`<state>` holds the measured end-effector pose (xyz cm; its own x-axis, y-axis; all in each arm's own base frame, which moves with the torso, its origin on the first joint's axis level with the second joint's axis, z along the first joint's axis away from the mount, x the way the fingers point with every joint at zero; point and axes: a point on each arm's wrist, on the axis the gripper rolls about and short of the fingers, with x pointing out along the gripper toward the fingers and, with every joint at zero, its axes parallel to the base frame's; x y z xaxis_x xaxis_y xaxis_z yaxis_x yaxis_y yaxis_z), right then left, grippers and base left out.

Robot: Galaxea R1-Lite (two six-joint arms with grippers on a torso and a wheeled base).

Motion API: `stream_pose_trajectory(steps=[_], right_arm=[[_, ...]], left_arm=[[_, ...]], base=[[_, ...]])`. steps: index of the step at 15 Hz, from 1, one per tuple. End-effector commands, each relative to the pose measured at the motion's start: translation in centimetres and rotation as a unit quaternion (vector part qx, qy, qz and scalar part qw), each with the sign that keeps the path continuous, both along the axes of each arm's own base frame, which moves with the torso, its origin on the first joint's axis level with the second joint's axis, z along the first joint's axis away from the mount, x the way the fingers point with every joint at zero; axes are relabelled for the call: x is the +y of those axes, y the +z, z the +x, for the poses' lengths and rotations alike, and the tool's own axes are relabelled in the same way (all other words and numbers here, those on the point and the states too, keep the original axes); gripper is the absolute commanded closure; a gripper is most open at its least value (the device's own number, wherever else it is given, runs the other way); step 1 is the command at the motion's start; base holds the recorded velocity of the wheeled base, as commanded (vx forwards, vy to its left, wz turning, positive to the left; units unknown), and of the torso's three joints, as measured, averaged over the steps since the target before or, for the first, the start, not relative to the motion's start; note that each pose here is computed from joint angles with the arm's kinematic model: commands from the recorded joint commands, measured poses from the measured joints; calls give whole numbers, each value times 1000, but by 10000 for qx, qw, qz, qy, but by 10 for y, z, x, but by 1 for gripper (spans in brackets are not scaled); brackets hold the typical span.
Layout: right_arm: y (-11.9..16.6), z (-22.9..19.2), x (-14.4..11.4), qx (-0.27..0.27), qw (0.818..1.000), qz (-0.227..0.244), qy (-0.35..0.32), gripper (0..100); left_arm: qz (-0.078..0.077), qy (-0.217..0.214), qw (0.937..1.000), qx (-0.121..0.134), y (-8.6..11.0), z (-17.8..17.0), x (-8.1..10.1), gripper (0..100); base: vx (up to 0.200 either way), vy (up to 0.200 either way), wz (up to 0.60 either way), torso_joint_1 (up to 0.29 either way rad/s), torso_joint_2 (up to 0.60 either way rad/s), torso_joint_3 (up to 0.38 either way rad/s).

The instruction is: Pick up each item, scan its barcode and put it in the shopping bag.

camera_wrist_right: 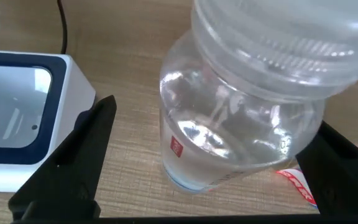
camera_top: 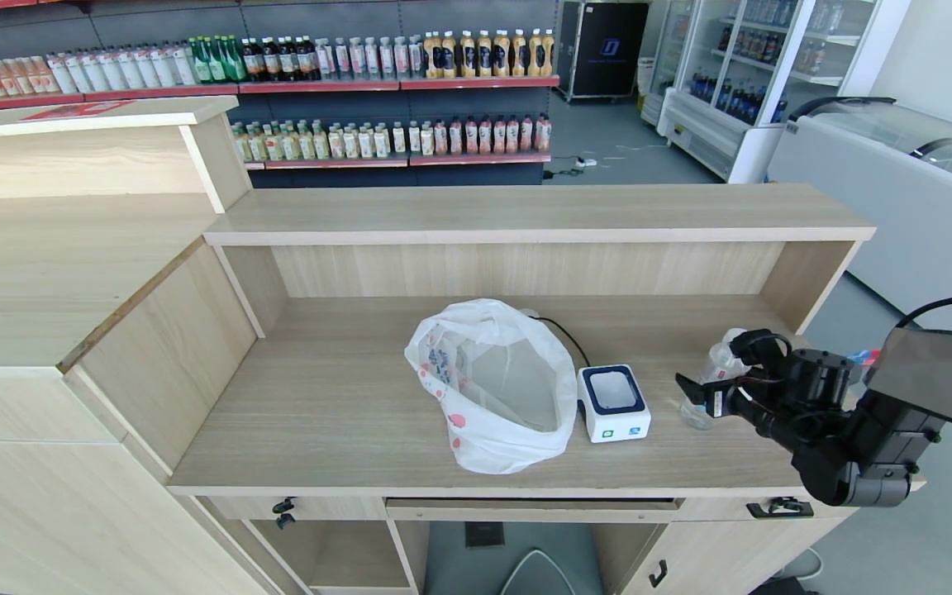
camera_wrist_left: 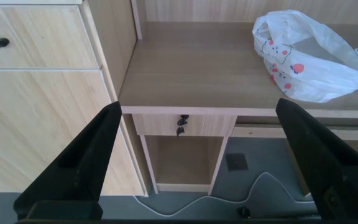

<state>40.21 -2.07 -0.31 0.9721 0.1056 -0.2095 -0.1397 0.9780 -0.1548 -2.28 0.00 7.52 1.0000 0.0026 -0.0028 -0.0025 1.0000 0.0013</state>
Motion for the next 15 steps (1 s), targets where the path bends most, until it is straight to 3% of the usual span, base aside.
stream_pose_trajectory(steps=[1,13,14,15], right_arm=[[-6,3,2,19,10000,1,30,0],[-9,24,8,-294,9991,47,306,0],[-9,25,8,-309,9990,45,306,100],[-7,26,8,-342,9990,27,301,100]], left_arm=[[1,3,10000,2,0,0,0,0],[1,3,10000,-6,0,0,0,0],[1,3,10000,2,0,0,0,0],[1,3,10000,-6,0,0,0,0]], base=[[0,0,0,0,0,0],[0,0,0,0,0,0],[0,0,0,0,0,0],[0,0,0,0,0,0]])
